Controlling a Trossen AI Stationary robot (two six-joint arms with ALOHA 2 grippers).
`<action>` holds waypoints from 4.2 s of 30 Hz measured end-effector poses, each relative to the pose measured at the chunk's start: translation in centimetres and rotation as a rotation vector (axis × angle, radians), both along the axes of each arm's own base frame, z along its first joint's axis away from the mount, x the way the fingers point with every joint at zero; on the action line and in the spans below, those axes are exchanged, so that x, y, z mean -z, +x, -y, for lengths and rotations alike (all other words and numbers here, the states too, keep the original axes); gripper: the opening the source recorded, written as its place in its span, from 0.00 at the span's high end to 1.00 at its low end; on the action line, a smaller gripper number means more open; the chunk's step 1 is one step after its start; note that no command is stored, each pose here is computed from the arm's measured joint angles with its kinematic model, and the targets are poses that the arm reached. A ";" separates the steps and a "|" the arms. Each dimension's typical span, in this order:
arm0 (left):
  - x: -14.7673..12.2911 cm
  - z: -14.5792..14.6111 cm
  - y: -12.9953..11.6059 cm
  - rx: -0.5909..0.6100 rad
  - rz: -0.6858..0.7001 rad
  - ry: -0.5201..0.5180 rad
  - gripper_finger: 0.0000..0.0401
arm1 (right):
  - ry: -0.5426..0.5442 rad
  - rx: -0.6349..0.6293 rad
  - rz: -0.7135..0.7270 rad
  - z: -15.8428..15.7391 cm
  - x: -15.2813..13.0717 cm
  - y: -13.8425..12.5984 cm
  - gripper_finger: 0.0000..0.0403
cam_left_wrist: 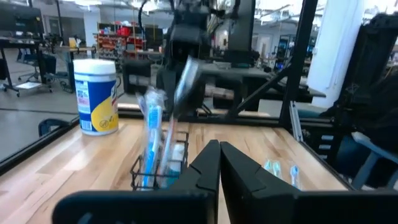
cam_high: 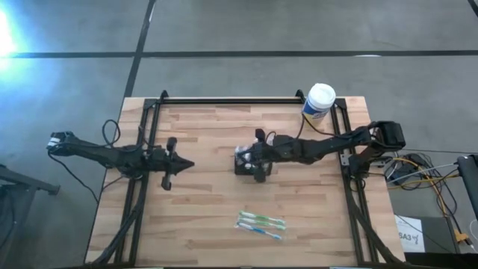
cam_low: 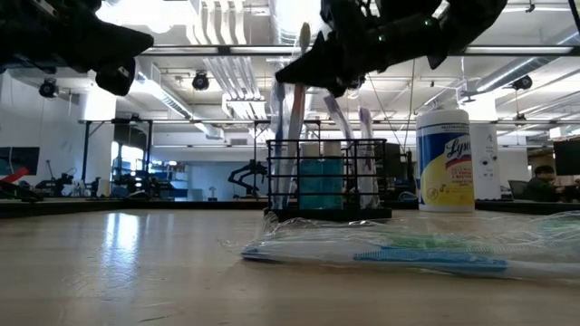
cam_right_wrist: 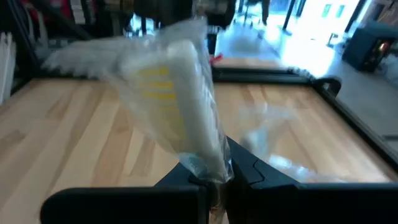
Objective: Pick & Place toothbrushing station
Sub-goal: Put the orange toothbrush into the wire organizer, then put the top green toothbrush into the wire organizer
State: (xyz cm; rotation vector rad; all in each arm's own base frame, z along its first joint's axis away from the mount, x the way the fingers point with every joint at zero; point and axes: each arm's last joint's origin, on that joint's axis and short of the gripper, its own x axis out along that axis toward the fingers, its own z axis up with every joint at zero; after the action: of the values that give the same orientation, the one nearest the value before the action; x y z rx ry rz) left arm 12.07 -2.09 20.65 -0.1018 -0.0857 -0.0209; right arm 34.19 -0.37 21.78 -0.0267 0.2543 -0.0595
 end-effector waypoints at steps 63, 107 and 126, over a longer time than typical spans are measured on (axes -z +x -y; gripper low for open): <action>0.1 0.0 0.1 0.000 -0.005 -0.029 0.96 | -0.053 -0.175 0.132 -1.5 -8.2 -9.5 0.70; -8.0 10.0 15.7 0.201 -0.491 0.111 0.95 | -0.013 -0.256 0.488 -1.9 2.8 -20.9 0.97; -4.9 18.2 30.6 0.177 -0.833 0.159 0.56 | 0.172 -0.252 0.372 -2.0 4.1 -20.4 0.97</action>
State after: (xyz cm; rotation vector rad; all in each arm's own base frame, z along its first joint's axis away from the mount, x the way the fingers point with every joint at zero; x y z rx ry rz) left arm 42.67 -20.29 25.56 0.0469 0.7569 -0.1599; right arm 13.80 1.61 17.70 0.1229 -0.1179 0.2067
